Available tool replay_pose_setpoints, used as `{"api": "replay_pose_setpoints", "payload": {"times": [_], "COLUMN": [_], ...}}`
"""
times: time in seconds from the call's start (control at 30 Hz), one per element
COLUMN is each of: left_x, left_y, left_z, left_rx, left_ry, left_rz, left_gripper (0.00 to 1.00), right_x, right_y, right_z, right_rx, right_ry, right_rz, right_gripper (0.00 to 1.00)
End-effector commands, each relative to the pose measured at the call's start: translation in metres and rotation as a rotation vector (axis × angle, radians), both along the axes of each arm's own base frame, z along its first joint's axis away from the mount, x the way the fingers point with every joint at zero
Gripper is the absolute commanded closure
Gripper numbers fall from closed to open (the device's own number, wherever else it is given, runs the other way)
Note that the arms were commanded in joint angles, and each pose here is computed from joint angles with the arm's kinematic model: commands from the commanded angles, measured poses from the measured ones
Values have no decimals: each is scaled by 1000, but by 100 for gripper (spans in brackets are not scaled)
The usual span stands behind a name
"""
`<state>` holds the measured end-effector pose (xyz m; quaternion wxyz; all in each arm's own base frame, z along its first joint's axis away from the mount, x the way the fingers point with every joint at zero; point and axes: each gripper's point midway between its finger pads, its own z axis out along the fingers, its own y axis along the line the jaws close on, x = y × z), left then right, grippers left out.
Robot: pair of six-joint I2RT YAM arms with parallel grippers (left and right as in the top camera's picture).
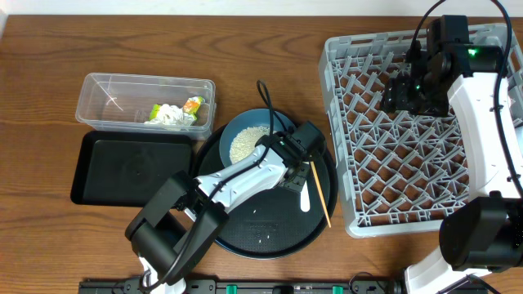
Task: Sort waste into correct bins and load items into the dishwasher rack
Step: 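Reach left gripper to the blue rice bowl and grasp its rim, then lift the blue bowl with left gripper toward the small black tray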
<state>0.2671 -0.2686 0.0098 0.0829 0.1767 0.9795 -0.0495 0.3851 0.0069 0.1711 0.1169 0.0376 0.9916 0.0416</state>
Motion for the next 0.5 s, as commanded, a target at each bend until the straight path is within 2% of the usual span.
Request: {"api": "replay_pose_setpoints", "payload": {"times": [0.0,0.13,0.3,0.47], "left_x": [-3,0,4,5], "left_y": [5,7,11,16], "left_z": [-4,-4,-3,-3], "left_rx": [40,55,76,102], "left_ry": [-9,-23,-45,-56], "left_rz": [-5,-1,5,8], "left_gripper": [65,76,81,94], "right_x": [-3,-5,-6,-7], "right_y": [-4,-4,-4,-6], "right_z": [5,5,5,4], "right_rx": [0,0,-2,-9], "right_ry": [-9,-1,6,7], "right_rz": [-23,-22,-15,-17], "right_gripper": [24,25,24,25]}}
